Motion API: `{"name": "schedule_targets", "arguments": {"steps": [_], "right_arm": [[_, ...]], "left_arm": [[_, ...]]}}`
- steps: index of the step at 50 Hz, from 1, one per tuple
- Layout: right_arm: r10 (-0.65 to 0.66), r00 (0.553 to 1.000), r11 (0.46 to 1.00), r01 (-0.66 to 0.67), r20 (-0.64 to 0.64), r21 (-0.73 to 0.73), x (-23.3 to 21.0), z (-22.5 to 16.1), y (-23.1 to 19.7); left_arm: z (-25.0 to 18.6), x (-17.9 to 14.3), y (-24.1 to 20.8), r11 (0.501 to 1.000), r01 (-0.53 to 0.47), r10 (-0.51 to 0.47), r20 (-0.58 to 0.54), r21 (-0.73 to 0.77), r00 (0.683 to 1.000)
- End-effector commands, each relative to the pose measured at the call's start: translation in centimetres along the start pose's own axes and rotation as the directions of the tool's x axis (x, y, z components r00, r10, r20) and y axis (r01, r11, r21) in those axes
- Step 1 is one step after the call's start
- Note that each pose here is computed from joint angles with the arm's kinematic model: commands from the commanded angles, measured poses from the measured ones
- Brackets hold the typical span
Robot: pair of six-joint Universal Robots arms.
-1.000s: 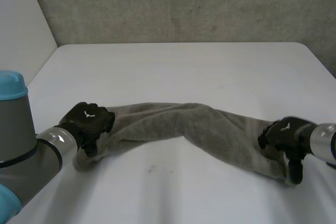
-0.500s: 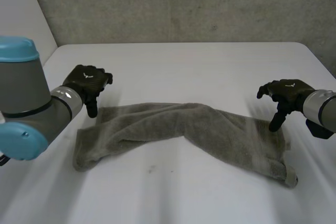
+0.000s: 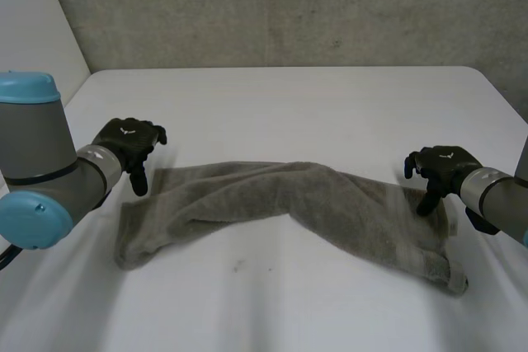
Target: Fold the towel.
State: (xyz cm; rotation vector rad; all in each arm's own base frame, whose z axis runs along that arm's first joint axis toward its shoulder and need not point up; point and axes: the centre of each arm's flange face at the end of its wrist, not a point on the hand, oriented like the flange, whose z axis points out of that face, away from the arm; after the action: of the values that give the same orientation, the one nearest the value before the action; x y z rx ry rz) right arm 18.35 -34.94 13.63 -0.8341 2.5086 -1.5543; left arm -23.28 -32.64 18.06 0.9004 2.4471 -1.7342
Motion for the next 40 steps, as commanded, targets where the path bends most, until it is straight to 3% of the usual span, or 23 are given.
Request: {"name": "schedule_targets", "arguments": {"steps": [1, 27, 40], "right_arm": [[-0.002, 1.000, 1.000, 0.002, -0.003, -0.001, 0.2, 0.6, 0.4], [-0.011, 1.000, 1.000, 0.011, -0.010, -0.028, 0.8, 1.6, 1.6], [0.036, 0.995, 0.993, -0.024, -0.095, 0.119, 3.3, -1.2, -3.5]], "left_arm": [[0.0, 0.1, 0.1, 1.000, -0.001, 0.001, -0.003, -0.005, 1.000], [-0.1, 0.3, 0.4, 1.000, -0.002, 0.002, -0.009, -0.012, 1.000], [0.0, 0.0, 0.3, 1.000, 0.002, -0.002, 0.000, -0.004, 1.000]]}}
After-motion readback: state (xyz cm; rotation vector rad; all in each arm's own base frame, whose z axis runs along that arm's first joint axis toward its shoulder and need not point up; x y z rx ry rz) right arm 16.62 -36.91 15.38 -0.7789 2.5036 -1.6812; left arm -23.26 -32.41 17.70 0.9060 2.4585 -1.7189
